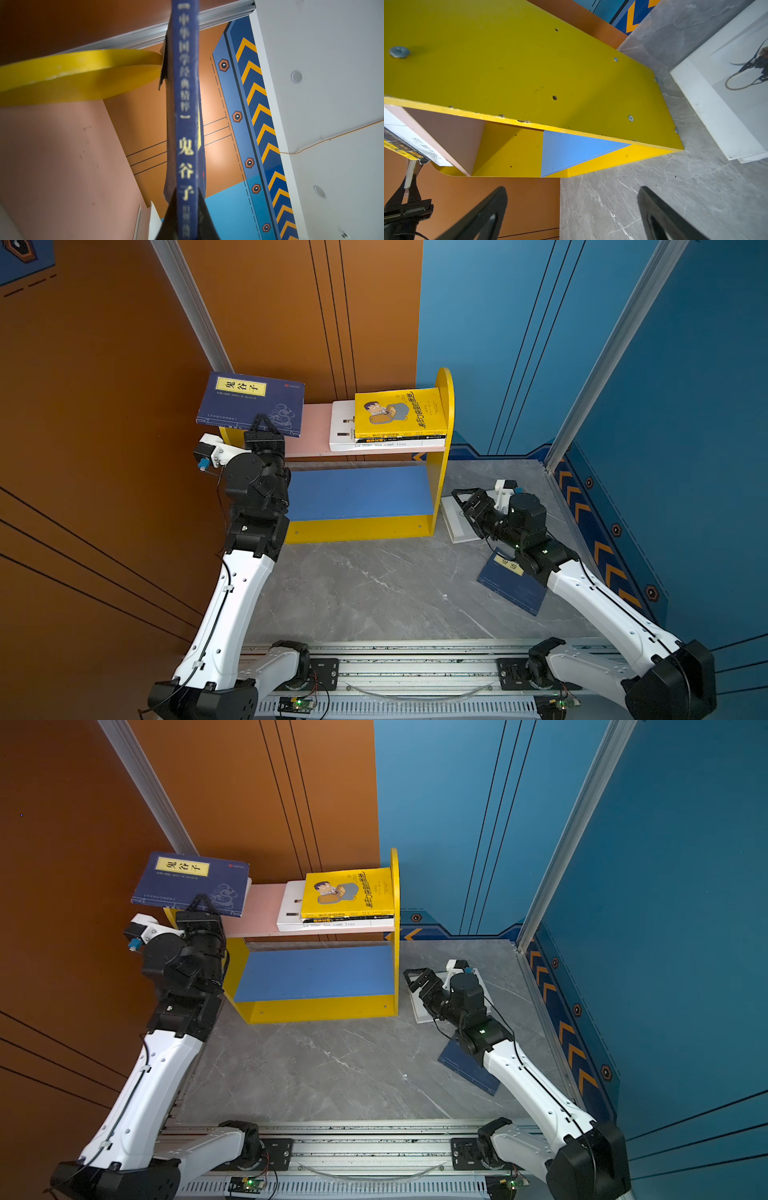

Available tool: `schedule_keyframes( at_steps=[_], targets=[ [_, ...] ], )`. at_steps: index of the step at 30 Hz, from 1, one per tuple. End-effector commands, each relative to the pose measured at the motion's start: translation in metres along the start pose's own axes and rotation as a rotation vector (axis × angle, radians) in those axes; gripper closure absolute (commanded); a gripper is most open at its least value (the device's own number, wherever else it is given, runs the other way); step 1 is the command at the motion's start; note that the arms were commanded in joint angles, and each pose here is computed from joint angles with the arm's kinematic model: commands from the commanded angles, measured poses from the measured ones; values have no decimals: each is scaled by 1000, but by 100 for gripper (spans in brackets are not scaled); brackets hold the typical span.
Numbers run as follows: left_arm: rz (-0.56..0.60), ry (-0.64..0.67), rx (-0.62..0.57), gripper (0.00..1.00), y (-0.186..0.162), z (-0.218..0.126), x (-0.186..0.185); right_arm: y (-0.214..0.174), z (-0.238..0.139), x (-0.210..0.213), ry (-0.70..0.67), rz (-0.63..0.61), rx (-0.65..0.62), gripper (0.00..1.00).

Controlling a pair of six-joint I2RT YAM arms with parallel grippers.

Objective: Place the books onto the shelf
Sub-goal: 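Lower the dark blue book flat beside the white book with the left gripper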

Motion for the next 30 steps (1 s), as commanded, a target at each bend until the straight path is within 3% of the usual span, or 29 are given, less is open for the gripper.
schedule_keyframes(
  at_steps=[1,12,28,30],
  targets=[
    [-68,29,14,100,-1,-2,8,7,-6,12,13,-26,-38,0],
    [-172,164,32,100,-25,-2,41,10,-6,12,-9,-28,-52,0],
    [-177,185,-8,100,-29,0,35,11,-24,13,-20,-55,-88,0],
    [-178,182,-2,95,-29,2,32,11,-26,13,-22,-58,-90,0]
  ],
)
Point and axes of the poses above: each gripper's point midway between its finger pads, its own z axis out along the fingers, its own x axis along the line the jaws close on, y = z × x, the point moved 7 cm from there along -z, back along the fingers, and after that the axes turned 13 degrees about z, right-handed, at the moved point
